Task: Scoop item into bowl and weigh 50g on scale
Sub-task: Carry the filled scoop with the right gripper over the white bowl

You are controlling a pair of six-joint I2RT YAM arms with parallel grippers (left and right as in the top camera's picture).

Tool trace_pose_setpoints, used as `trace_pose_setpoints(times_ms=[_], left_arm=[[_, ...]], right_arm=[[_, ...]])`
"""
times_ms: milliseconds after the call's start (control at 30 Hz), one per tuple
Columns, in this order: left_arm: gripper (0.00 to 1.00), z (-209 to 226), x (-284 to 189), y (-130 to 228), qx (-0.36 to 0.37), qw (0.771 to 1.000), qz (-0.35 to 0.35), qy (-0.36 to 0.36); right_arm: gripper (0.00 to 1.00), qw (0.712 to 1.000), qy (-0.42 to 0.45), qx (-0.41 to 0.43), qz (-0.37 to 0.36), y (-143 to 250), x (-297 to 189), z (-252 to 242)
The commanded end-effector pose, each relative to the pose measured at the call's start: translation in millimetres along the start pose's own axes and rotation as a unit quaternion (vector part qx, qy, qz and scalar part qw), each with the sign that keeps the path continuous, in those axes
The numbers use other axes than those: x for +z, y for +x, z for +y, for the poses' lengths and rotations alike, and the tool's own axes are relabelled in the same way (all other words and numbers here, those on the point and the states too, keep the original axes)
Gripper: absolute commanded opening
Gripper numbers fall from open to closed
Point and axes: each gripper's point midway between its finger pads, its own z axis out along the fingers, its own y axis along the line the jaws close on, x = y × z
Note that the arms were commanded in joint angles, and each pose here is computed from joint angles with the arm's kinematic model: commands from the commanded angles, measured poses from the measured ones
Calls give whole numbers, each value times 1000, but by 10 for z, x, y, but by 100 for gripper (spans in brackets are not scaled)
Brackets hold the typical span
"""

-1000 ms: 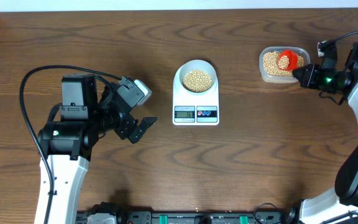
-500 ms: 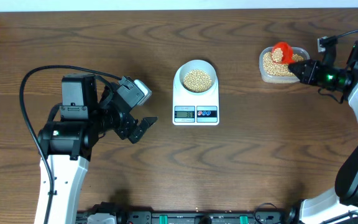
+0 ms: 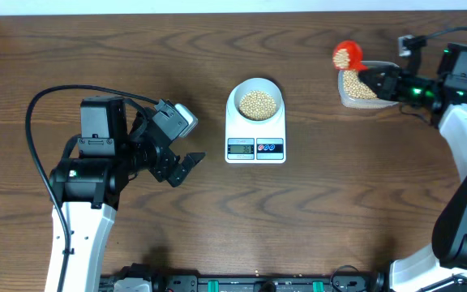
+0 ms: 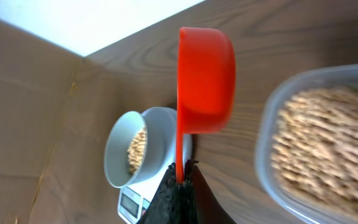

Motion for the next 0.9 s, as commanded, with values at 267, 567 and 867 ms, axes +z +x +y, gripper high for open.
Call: trace_pose_setpoints(times_ms=[267, 567, 867], left_arm=[[98, 31, -36, -54, 9, 1000, -6, -5], [98, 31, -36, -54, 9, 1000, -6, -5], [98, 31, -36, -54, 9, 1000, -6, -5]], right_arm=[[1, 995, -71, -34, 62, 323, 520, 646], [1, 979, -111, -144, 89, 565, 761, 1010], [1, 962, -103, -231, 100, 711, 887, 1073]])
